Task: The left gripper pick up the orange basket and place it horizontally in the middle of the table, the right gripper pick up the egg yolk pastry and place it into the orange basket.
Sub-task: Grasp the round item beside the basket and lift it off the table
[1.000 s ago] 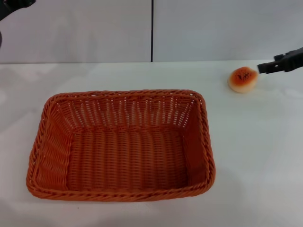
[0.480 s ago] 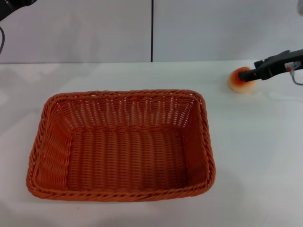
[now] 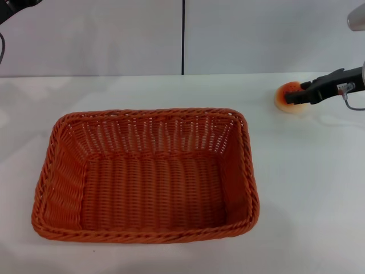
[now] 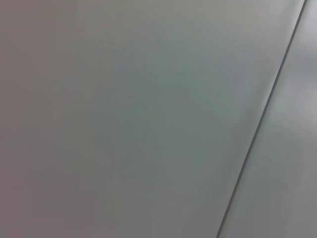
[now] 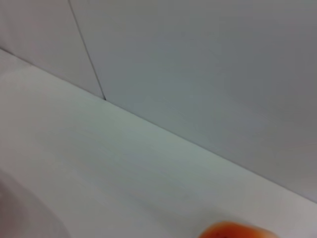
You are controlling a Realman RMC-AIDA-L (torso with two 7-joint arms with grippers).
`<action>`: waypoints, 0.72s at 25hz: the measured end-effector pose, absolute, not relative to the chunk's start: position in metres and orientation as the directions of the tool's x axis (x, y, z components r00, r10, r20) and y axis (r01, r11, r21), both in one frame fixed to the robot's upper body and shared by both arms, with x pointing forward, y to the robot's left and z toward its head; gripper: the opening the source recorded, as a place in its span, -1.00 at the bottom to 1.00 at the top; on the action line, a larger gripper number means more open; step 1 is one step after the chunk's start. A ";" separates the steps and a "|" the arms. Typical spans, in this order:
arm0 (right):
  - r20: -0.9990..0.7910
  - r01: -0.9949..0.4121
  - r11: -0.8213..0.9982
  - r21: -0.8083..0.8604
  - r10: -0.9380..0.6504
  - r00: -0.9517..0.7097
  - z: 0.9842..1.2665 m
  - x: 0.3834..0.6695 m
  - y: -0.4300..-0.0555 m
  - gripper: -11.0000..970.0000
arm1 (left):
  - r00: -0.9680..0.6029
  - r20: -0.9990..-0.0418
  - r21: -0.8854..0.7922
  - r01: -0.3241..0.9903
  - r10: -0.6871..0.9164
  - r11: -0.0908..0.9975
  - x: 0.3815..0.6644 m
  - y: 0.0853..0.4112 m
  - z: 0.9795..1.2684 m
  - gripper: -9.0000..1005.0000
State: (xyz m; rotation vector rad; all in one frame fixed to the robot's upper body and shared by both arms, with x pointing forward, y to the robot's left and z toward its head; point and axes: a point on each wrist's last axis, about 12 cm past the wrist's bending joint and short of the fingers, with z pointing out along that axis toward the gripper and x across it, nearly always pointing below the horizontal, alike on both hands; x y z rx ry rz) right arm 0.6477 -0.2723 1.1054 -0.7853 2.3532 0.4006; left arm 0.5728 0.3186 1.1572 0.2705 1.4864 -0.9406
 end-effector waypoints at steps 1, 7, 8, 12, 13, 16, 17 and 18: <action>-0.642 -0.620 0.780 0.089 -0.431 -0.634 1.105 0.647 -0.273 0.29 | -0.180 -0.914 -0.385 0.670 -0.364 0.635 0.573 0.319 1.157 0.08; -0.648 -0.614 0.785 0.084 -0.426 -0.632 1.106 0.646 -0.277 -0.23 | -0.184 -0.912 -0.389 0.669 -0.366 0.633 0.573 0.318 1.156 0.08; -0.650 -0.613 0.786 0.082 -0.424 -0.630 1.106 0.646 -0.277 -0.27 | -0.185 -0.912 -0.390 0.669 -0.366 0.633 0.573 0.318 1.155 0.07; -0.663 -0.607 0.791 0.077 -0.414 -0.624 1.109 0.645 -0.282 -0.39 | -0.184 -0.913 -0.388 0.670 -0.364 0.634 0.573 0.318 1.156 0.07; -0.668 -0.605 0.793 0.078 -0.409 -0.622 1.109 0.644 -0.283 -0.43 | -0.184 -0.913 -0.387 0.670 -0.363 0.634 0.573 0.318 1.156 0.07; -0.709 -0.605 0.791 0.093 -0.374 -0.597 1.119 0.637 -0.288 -0.49 | -0.185 -0.913 -0.388 0.668 -0.363 0.635 0.573 0.318 1.155 0.07; -0.709 -0.605 0.791 0.093 -0.374 -0.597 1.119 0.637 -0.288 -0.51 | -0.185 -0.913 -0.388 0.668 -0.363 0.635 0.573 0.318 1.155 0.07; -0.728 -0.611 0.786 0.097 -0.363 -0.582 1.124 0.633 -0.289 -0.52 | -0.190 -0.911 -0.394 0.664 -0.366 0.635 0.573 0.318 1.153 0.07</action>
